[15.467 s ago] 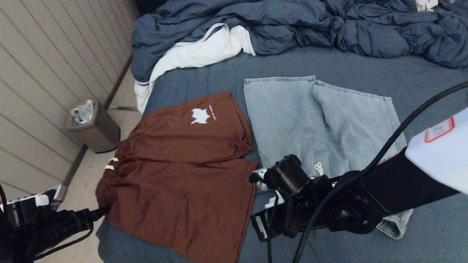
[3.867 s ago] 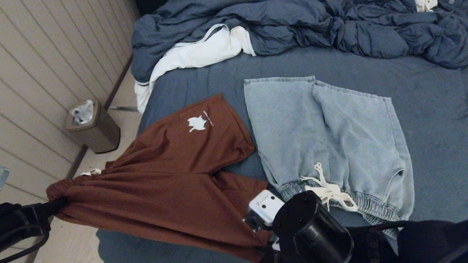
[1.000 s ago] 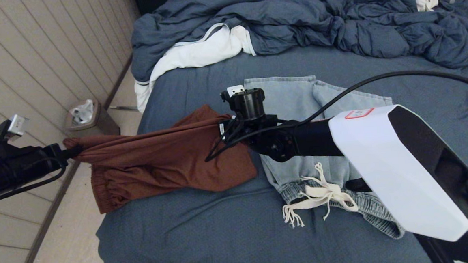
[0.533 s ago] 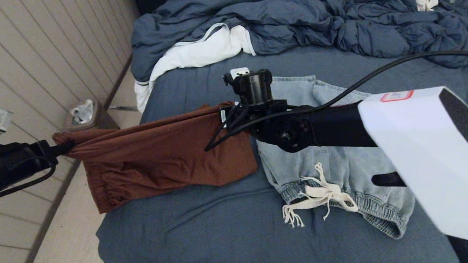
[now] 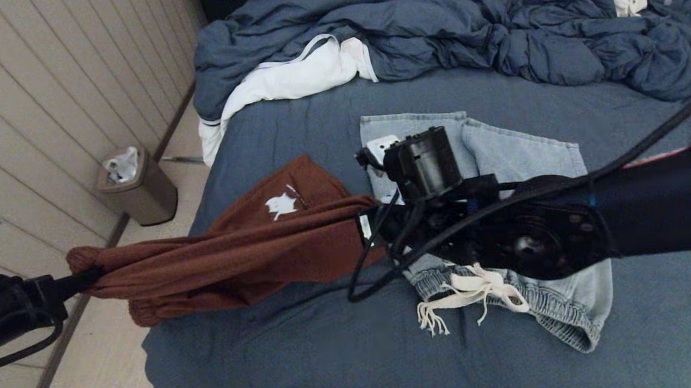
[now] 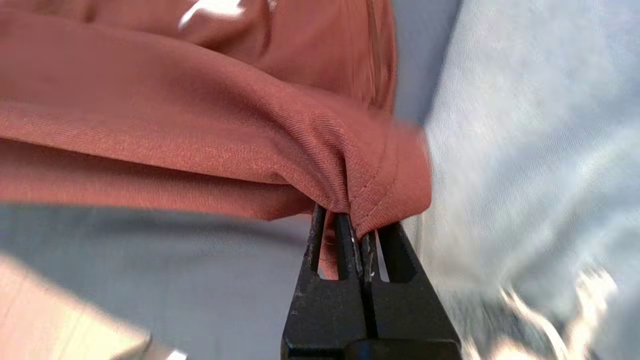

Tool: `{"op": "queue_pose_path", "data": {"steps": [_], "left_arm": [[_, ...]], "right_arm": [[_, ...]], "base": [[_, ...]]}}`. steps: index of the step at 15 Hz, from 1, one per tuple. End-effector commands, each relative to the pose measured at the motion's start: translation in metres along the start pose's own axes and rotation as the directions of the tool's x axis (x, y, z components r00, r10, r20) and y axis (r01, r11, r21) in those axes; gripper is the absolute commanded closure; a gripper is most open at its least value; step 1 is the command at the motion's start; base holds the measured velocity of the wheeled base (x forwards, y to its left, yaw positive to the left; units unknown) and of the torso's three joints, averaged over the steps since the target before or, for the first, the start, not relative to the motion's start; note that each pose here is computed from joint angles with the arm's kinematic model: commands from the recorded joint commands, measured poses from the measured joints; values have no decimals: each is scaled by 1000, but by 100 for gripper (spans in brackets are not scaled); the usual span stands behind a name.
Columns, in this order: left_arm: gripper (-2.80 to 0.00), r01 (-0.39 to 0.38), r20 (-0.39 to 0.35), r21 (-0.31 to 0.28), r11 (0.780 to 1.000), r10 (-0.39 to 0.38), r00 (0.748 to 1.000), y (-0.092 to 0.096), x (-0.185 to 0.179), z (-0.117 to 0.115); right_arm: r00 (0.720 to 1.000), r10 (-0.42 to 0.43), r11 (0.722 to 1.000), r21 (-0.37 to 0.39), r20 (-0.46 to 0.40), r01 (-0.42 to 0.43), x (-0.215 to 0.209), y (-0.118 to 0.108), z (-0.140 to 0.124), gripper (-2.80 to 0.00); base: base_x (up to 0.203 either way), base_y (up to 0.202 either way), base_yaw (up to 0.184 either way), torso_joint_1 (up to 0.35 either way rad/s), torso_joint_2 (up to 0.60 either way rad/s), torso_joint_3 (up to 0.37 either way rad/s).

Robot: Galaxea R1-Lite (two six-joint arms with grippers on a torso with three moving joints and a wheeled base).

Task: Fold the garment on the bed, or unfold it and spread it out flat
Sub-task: Fold the brown shorts

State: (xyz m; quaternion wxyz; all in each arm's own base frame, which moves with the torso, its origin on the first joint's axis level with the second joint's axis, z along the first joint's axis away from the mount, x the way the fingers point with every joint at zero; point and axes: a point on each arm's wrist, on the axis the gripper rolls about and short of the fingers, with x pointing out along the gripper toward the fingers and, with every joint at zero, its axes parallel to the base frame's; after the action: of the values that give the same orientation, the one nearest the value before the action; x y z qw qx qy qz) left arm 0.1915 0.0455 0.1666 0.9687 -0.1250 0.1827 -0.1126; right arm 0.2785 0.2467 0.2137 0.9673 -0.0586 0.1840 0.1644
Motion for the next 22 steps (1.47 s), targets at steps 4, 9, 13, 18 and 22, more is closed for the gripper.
{"op": "queue_pose_path", "data": {"steps": [4, 9, 13, 18, 22], "left_arm": [[0, 9, 21, 59, 998, -10, 1000, -35, -58, -6], [0, 6, -7, 53, 999, -6, 1000, -55, -95, -25], [0, 7, -11, 75, 997, -6, 1000, -70, -122, -40], [0, 7, -28, 80, 997, -5, 1000, -86, -150, -50], [0, 8, -38, 92, 996, -5, 999, -91, -160, -62]], "right_arm": [[998, 65, 998, -15, 13, -64, -94, -18, -7, 0], [991, 127, 991, -28, -33, -128, -148, -29, -33, 0], [988, 147, 988, -34, -48, -149, -174, -42, -53, 0], [981, 187, 982, -23, -51, -188, -199, -52, -63, 0], [981, 189, 982, -17, -43, -190, -208, -58, -66, 0]], "base": [[0, 0, 0, 0, 0, 0], [0, 0, 0, 0, 0, 0], [0, 0, 0, 0, 0, 0], [0, 0, 0, 0, 0, 0], [0, 0, 0, 0, 0, 0]]}}
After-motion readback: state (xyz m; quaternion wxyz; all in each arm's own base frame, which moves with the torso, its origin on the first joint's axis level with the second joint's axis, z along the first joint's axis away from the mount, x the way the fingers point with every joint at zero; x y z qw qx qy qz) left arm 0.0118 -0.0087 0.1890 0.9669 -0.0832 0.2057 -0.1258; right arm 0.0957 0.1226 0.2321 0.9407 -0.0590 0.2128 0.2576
